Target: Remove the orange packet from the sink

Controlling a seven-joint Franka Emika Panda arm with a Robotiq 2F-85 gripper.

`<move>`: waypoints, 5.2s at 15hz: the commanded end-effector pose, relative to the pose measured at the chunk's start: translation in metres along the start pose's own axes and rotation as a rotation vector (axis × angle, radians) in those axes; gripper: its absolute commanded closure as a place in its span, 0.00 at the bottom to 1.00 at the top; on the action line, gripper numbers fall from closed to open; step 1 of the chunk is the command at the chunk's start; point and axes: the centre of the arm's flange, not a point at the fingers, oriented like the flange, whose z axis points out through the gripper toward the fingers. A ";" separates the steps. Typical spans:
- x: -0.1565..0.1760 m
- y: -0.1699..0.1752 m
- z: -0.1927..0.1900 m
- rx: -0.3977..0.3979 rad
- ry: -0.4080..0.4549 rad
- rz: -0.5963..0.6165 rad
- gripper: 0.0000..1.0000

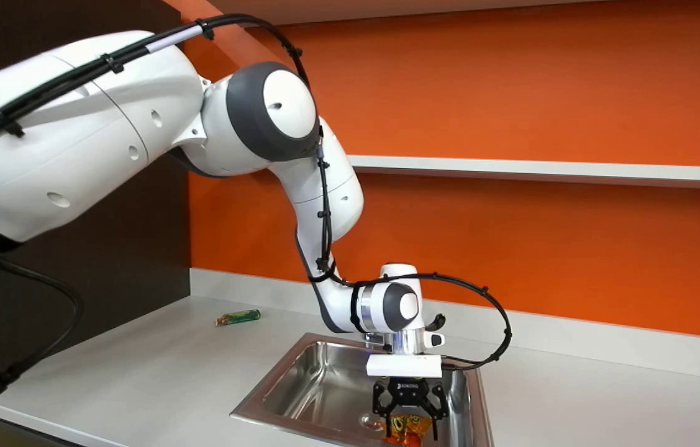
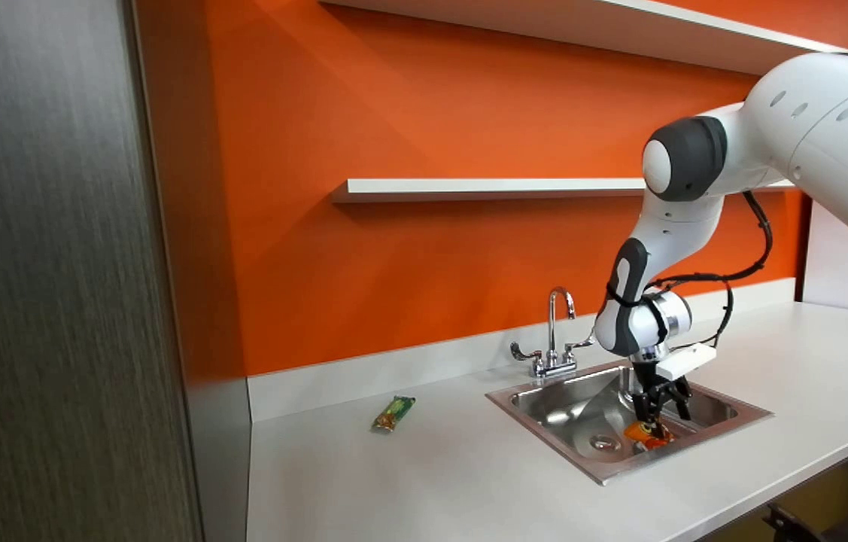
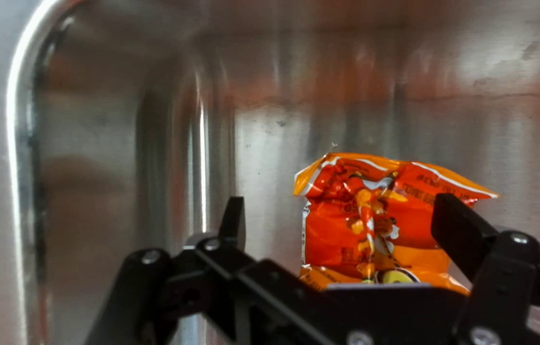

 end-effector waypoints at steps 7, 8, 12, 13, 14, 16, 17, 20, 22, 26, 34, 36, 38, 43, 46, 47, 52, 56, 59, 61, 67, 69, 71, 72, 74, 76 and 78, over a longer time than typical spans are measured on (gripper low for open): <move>0.003 -0.003 0.003 0.007 -0.001 -0.007 0.00; 0.004 -0.004 0.004 0.007 -0.001 -0.008 0.00; 0.007 -0.007 0.006 0.012 -0.001 -0.015 0.26; 0.008 -0.007 0.007 0.014 -0.001 -0.016 0.35; 0.009 -0.007 0.008 0.015 -0.003 -0.015 0.42; 0.009 -0.008 0.010 0.017 -0.004 -0.016 0.58; 0.009 -0.009 0.012 0.016 -0.006 -0.016 0.67; 0.010 -0.010 0.017 0.016 -0.013 -0.019 0.89; 0.010 -0.010 0.019 0.017 -0.017 -0.021 1.00; 0.012 -0.009 0.020 0.021 -0.019 -0.021 1.00; 0.009 -0.006 -0.028 0.003 0.041 -0.022 1.00; 0.007 -0.004 -0.040 -0.001 0.058 -0.017 1.00; 0.006 -0.003 -0.050 -0.006 0.073 -0.016 1.00; 0.003 -0.010 -0.072 -0.008 0.099 -0.029 1.00; 0.000 -0.022 -0.086 0.001 0.110 -0.050 1.00; -0.002 -0.027 -0.090 0.004 0.113 -0.057 1.00; -0.020 -0.055 -0.111 0.012 0.121 -0.099 1.00; -0.036 -0.078 -0.126 0.012 0.121 -0.145 1.00; -0.045 -0.100 -0.138 0.002 0.121 -0.207 1.00; -0.048 -0.118 -0.148 -0.018 0.125 -0.255 1.00; -0.035 -0.180 -0.168 -0.082 0.131 -0.455 1.00; -0.028 -0.203 -0.172 -0.100 0.133 -0.522 1.00; -0.021 -0.227 -0.174 -0.118 0.138 -0.587 1.00; -0.019 -0.239 -0.176 -0.127 0.139 -0.618 1.00; -0.015 -0.261 -0.180 -0.138 0.146 -0.680 1.00; -0.012 -0.282 -0.183 -0.146 0.151 -0.740 1.00; -0.010 -0.300 -0.184 -0.149 0.158 -0.792 1.00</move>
